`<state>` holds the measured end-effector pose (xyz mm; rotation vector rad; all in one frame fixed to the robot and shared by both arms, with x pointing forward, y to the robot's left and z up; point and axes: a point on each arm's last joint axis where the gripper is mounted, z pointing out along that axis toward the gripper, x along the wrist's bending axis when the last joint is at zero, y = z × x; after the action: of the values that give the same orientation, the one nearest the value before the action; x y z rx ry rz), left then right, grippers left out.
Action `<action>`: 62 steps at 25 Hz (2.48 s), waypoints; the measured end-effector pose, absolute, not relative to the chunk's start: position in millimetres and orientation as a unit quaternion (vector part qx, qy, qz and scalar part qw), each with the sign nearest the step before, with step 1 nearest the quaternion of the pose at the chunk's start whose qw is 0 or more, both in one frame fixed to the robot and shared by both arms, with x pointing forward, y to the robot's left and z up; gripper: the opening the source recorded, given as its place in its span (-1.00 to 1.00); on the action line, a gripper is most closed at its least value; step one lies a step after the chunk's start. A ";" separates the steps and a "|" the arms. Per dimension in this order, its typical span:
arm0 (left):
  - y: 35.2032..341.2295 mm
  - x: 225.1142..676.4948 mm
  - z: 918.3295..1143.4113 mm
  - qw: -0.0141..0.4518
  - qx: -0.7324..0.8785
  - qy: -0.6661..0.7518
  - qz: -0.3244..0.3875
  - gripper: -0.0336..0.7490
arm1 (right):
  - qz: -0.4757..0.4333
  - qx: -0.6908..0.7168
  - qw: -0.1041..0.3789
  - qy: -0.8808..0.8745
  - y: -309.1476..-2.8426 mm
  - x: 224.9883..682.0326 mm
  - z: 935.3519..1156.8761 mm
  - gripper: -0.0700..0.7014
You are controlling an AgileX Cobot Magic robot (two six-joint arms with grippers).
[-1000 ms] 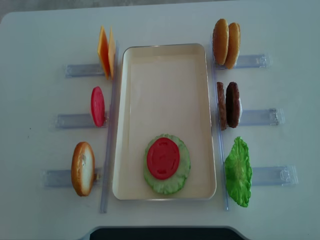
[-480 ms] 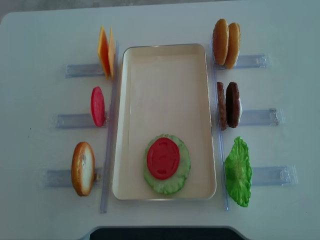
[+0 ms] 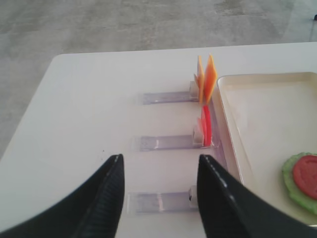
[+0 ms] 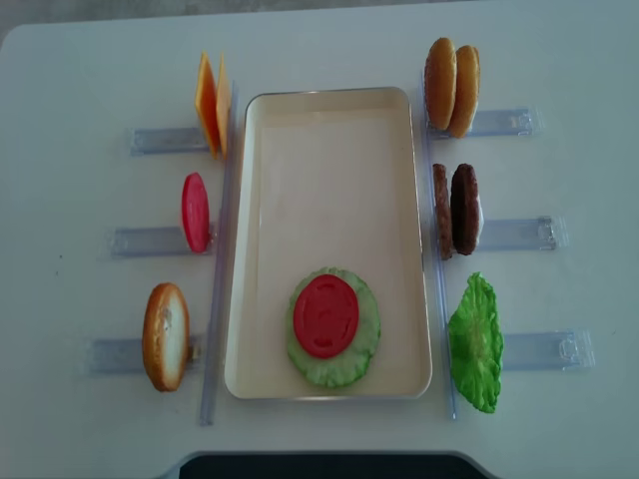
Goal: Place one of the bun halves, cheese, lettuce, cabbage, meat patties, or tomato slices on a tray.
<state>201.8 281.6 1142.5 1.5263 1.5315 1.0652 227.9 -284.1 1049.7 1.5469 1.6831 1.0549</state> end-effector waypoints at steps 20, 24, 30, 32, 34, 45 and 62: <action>283.7 218.5 1062.3 0.356 0.609 0.603 0.374 -0.03 | 0.399 0.585 0.307 0.636 -284.1 227.9 1049.7 0.71; 288.7 230.1 1043.8 0.336 0.610 0.615 0.370 -0.07 | 0.399 0.585 0.307 0.636 -284.1 227.9 1049.7 0.71; 293.2 231.2 1041.1 0.319 0.603 0.625 0.380 -0.08 | 0.399 0.585 0.307 0.636 -284.1 227.9 1049.7 0.71; 293.3 231.3 1041.3 0.320 0.602 0.625 0.381 -0.09 | 0.399 0.585 0.307 0.636 -284.1 227.9 1049.7 0.71; 293.4 231.4 1041.5 0.320 0.601 0.625 0.382 -0.09 | 0.399 0.585 0.307 0.636 -284.1 227.9 1049.7 0.71; 293.5 231.4 1041.6 0.320 0.601 0.625 0.383 -0.20 | 0.399 0.585 0.307 0.636 -284.1 227.9 1049.7 0.71; 293.5 231.5 1041.7 0.320 0.601 0.624 0.383 -0.32 | 0.399 0.585 0.307 0.636 -284.1 227.9 1049.7 0.71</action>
<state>231.5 293.5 1041.7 1.5785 1.6408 1.0063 227.9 -284.1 1049.7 1.5469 1.6831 1.0549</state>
